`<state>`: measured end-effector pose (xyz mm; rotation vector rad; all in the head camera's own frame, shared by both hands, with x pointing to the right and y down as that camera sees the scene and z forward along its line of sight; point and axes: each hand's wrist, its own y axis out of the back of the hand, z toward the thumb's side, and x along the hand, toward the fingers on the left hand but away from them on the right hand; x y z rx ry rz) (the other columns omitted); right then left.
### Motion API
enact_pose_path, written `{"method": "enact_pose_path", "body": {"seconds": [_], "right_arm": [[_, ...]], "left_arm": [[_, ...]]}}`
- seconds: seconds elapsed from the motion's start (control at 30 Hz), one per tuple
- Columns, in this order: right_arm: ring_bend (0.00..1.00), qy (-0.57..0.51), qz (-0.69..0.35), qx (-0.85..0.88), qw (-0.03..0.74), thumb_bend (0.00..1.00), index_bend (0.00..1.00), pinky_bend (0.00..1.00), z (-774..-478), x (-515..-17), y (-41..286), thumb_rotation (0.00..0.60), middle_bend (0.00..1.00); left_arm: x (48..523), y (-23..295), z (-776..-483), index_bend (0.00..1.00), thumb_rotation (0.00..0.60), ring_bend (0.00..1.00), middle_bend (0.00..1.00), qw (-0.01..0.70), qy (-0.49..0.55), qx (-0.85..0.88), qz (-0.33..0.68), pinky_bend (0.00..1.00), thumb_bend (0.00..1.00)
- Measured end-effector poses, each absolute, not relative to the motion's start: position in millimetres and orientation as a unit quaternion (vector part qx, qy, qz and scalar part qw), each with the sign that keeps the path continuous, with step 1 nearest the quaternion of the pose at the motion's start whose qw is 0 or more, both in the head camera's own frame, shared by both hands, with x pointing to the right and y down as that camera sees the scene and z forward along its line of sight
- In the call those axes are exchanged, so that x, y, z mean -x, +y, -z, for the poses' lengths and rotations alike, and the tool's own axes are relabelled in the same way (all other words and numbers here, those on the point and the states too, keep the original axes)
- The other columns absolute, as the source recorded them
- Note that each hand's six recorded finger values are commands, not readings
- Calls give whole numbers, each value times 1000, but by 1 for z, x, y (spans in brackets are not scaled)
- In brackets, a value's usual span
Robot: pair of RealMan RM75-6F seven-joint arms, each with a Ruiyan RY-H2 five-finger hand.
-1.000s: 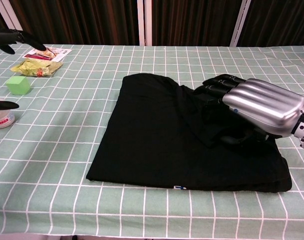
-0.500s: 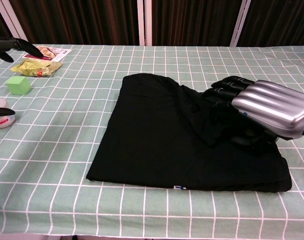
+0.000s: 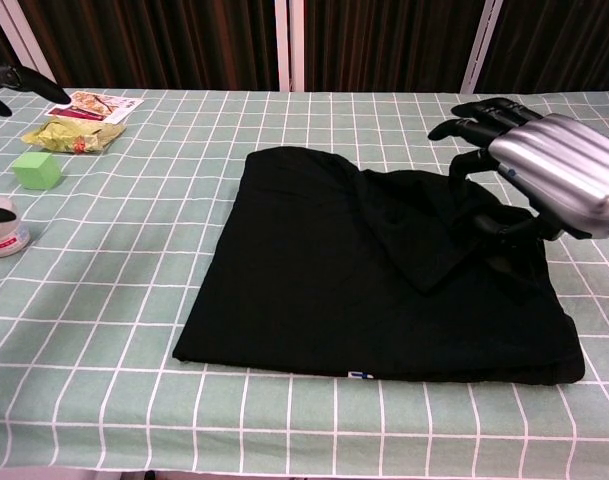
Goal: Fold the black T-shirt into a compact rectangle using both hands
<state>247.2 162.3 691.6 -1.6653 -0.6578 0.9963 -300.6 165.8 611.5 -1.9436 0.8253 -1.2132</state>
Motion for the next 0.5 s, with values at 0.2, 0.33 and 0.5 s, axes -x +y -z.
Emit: {"method": "enact_pose_path", "body": {"seconds": [0.2, 0.33, 0.5], "right_arm": [[0, -325, -443, 682, 482, 477, 581, 0, -690, -269, 145, 600, 160], [0, -353, -470, 670, 453, 475, 525, 0, -694, -288, 134, 600, 143], [0, -359, -522, 656, 411, 368, 166, 0, -708, -313, 127, 600, 26]], "left_arm": [[300, 167, -610, 161, 600, 60, 86, 347, 315, 751, 465, 178, 145], [301, 169, -611, 161, 600, 60, 86, 347, 313, 752, 465, 178, 145], [302, 171, -612, 161, 600, 60, 86, 346, 311, 752, 467, 179, 145]]}}
